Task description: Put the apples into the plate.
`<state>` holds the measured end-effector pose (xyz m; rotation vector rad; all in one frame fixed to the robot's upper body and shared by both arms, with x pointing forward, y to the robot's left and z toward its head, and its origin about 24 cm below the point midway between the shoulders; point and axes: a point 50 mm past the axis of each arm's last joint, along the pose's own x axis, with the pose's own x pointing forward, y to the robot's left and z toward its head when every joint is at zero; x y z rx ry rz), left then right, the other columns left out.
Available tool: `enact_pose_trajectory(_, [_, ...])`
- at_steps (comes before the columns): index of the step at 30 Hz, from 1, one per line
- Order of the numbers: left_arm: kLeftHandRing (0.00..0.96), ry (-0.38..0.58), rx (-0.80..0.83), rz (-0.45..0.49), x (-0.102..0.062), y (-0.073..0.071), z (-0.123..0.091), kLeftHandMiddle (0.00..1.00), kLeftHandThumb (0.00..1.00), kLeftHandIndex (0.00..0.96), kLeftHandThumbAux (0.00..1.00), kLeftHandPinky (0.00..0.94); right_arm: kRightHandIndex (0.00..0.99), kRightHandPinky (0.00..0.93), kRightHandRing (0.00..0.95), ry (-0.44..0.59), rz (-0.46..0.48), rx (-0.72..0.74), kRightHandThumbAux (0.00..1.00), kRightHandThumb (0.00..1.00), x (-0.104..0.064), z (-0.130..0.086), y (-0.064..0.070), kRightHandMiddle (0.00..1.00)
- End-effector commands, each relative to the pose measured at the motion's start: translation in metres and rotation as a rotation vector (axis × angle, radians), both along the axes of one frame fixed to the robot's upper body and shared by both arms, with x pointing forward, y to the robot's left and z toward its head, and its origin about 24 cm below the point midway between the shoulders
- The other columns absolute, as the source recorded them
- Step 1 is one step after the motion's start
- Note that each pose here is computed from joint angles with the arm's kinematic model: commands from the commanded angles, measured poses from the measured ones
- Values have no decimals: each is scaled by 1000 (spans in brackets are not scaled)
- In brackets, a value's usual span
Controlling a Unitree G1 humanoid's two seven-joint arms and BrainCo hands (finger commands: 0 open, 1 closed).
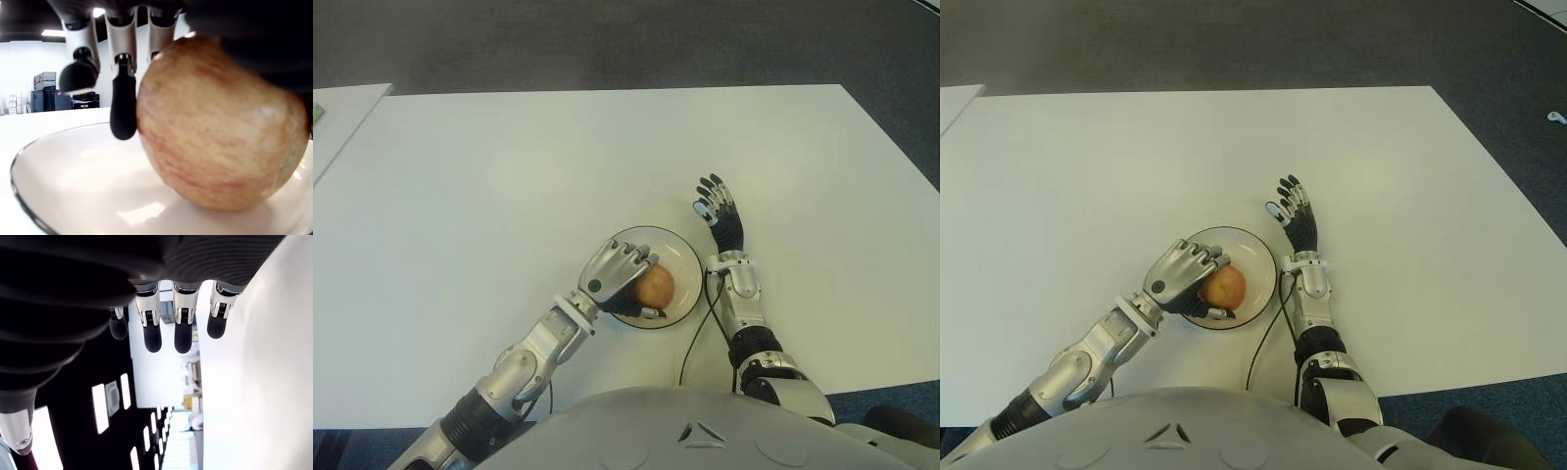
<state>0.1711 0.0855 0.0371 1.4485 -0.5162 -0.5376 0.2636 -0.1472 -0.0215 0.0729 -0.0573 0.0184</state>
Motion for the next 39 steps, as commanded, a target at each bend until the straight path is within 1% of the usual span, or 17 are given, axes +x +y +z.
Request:
enact_pose_trajectory(1, [813,67,71,4,-2,-1,-4,525,852,401,664,793,76,118,130,322,-61,47,535,133,-68,-66,-3,154])
enact_pose_trajectory(5, [808,99,88,19,-2,-2,-2,525,852,401,664,800,77,120,130,322,-64,54,536,128,-67,-66,-3,154])
enact_pose_trajectory(12, [818,85,96,24,-1,-2,0,529,853,404,663,814,79,131,137,320,-53,47,534,131,-67,-66,-3,160])
enact_pose_trajectory(17, [821,61,82,26,0,-2,0,530,853,404,663,813,72,102,129,322,-50,41,529,125,-67,-66,-3,157])
enact_pose_trajectory(20, [822,22,44,35,0,-2,0,529,853,403,663,807,71,111,124,323,-50,46,532,125,-67,-66,-2,151])
enact_pose_trajectory(23, [796,35,-53,73,3,-1,2,537,855,410,661,771,73,120,127,326,-49,51,537,134,-67,-66,-2,153])
enact_pose_trajectory(24, [734,40,-78,81,3,0,3,540,848,405,662,680,71,113,127,327,-49,51,537,136,-67,-66,-2,154])
enact_pose_trajectory(25, [693,47,-100,89,3,0,3,542,844,402,663,622,71,108,127,328,-48,51,537,137,-67,-67,-2,155])
enact_pose_trajectory(26, [578,51,-114,94,3,1,3,503,792,410,673,518,70,102,126,328,-48,52,536,136,-67,-67,-2,155])
enact_pose_trajectory(28, [477,56,-128,103,3,1,3,468,746,417,682,427,69,96,125,329,-47,52,535,136,-67,-67,-2,156])
enact_pose_trajectory(29, [421,55,-131,109,3,1,3,423,683,382,629,379,68,95,124,329,-47,54,536,136,-66,-67,-2,155])
enact_pose_trajectory(30, [308,54,-133,114,3,2,3,323,564,296,549,284,66,94,121,329,-48,56,536,138,-66,-67,-2,153])
enact_pose_trajectory(31, [236,49,-123,118,4,2,3,258,486,240,498,223,65,94,119,329,-50,61,537,140,-66,-67,-2,151])
enact_pose_trajectory(32, [151,46,-114,120,4,2,4,165,386,153,447,142,65,103,116,328,-51,64,539,147,-66,-67,-2,146])
enact_pose_trajectory(34, [77,41,-101,121,4,3,4,84,290,78,399,73,64,110,112,327,-55,69,542,155,-66,-66,-2,140])
enact_pose_trajectory(38, [16,39,-73,114,4,4,10,17,164,16,323,15,63,109,102,323,-60,79,540,164,-66,-66,-1,124])
enact_pose_trajectory(39, [12,38,-67,113,4,4,11,14,153,13,315,12,63,108,100,322,-60,81,539,164,-66,-66,0,122])
